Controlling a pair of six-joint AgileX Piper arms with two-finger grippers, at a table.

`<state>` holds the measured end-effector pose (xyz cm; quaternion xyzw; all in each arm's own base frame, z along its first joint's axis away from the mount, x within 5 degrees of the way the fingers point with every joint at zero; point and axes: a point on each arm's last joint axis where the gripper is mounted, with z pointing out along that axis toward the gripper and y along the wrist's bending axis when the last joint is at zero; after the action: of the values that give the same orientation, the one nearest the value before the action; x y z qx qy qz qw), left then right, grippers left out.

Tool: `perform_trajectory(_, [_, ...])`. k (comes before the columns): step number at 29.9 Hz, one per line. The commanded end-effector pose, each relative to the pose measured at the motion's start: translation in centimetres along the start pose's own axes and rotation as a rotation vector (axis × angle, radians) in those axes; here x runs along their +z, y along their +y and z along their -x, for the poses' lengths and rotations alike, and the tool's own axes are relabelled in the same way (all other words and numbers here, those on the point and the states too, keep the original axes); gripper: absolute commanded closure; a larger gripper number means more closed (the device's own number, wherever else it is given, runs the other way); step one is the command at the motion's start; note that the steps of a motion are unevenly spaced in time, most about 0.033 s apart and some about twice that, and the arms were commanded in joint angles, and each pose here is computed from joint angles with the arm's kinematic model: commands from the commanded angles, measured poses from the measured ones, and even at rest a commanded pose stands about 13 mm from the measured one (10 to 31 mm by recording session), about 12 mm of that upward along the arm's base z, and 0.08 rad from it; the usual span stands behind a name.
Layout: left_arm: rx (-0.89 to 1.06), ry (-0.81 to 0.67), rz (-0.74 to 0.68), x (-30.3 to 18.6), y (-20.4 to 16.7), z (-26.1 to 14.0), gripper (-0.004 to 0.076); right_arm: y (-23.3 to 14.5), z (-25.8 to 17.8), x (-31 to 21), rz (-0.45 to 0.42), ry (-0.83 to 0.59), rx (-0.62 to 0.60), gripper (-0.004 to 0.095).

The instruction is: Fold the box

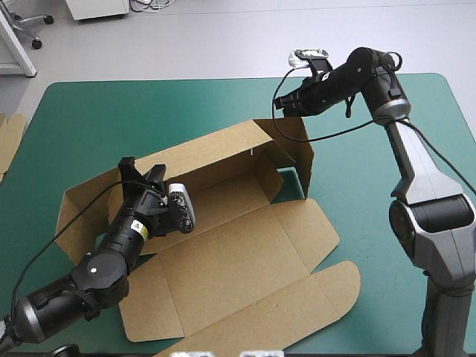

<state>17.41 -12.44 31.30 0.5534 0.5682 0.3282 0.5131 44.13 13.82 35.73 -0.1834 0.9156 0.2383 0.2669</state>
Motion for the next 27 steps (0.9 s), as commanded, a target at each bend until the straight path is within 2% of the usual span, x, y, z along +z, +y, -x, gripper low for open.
perform_trajectory(1, [-0.011,-0.018,0.074,-0.6,1.7,0.3,0.0738,1.7,0.6,-4.7,-0.054,-0.083,-0.04,0.0935])
perform_trajectory(9, [-0.018,-0.012,0.076,-0.6,1.7,0.2,0.0738,3.3,0.7,-8.3,-0.051,-0.154,-0.064,0.0936])
perform_trajectory(18, [-0.031,-0.013,0.078,-0.6,1.8,0.2,0.0738,2.8,-0.3,-6.5,-0.032,-0.086,-0.05,0.0936])
perform_trajectory(24, [-0.033,-0.005,0.079,-0.6,1.8,0.1,0.0738,4.0,1.0,-7.9,0.025,-0.211,-0.063,0.0936])
perform_trajectory(27, [-0.033,-0.003,0.08,-0.6,1.8,0.1,0.0738,4.4,1.6,-8.7,0.026,-0.268,-0.079,0.0936])
